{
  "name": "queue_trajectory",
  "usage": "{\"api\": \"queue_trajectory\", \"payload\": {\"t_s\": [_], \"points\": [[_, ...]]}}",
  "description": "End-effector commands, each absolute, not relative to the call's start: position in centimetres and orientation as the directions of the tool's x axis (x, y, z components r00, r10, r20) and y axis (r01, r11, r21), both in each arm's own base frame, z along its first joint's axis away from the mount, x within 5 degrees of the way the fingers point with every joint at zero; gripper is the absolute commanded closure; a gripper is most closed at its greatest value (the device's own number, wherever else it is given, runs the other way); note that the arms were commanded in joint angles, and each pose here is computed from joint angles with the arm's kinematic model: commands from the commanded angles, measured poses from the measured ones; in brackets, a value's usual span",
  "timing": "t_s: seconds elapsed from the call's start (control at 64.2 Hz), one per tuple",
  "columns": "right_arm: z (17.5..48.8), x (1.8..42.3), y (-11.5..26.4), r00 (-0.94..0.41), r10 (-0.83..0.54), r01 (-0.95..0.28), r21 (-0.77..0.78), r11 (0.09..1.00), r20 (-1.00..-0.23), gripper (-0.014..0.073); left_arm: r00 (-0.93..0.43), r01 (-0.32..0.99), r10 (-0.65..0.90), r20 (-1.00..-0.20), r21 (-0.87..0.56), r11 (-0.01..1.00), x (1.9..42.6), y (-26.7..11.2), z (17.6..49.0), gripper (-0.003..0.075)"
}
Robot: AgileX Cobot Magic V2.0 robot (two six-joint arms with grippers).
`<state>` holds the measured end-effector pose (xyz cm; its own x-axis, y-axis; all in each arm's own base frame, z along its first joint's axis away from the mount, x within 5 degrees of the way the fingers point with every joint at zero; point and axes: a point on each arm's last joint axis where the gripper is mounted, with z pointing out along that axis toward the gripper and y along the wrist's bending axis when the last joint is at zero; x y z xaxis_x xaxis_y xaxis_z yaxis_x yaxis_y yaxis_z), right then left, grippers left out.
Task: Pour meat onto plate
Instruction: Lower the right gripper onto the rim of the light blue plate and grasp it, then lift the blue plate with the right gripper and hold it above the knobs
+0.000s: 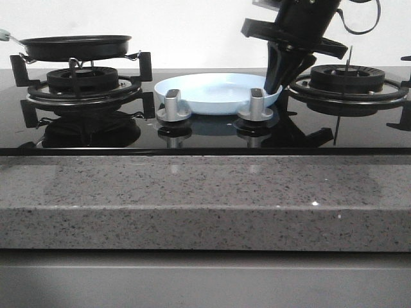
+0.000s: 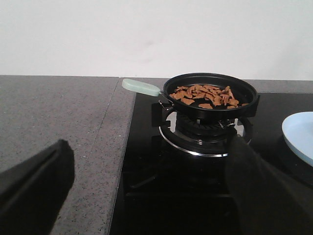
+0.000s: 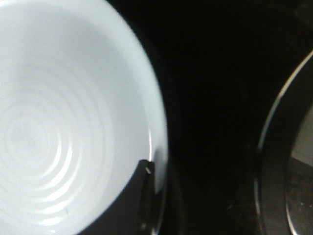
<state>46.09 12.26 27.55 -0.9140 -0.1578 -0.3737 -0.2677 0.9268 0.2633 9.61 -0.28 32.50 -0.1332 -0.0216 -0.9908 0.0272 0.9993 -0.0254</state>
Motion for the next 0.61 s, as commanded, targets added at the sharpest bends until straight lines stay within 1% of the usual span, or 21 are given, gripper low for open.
{"api": "queue_trajectory", "payload": {"t_s": [0.0,0.249,0.358,0.483,0.592], "points": [[31.3,45.2,12.2,-0.876,-0.159,-0.302,0.261,0.917,-0.456,0.0667,-0.033,0.029,-0.043,-0.999,-0.044,0.999,9.7,-0.3,34.3,0.0104],[32.0,45.0,12.0,-0.887,-0.135,-0.277,0.275,0.920,-0.441,0.0659,-0.033,0.029,-0.043,-0.999,-0.044,0.999,9.7,-0.3,34.3,0.0104],[33.3,44.8,12.0,-0.880,-0.129,-0.279,0.279,0.919,-0.457,0.0659,-0.033,0.029,-0.043,-0.999,-0.044,0.999,9.7,-0.3,34.3,0.0104],[35.3,44.5,11.7,-0.868,-0.091,-0.260,0.291,0.920,-0.488,0.0659,-0.033,0.029,-0.043,-0.999,-0.044,0.999,9.7,-0.3,34.3,0.0104],[36.5,43.7,11.2,-0.876,-0.070,-0.239,0.302,0.923,-0.478,0.0659,-0.033,0.029,-0.043,-0.999,-0.044,0.999,9.7,-0.3,34.3,0.0104]]}}
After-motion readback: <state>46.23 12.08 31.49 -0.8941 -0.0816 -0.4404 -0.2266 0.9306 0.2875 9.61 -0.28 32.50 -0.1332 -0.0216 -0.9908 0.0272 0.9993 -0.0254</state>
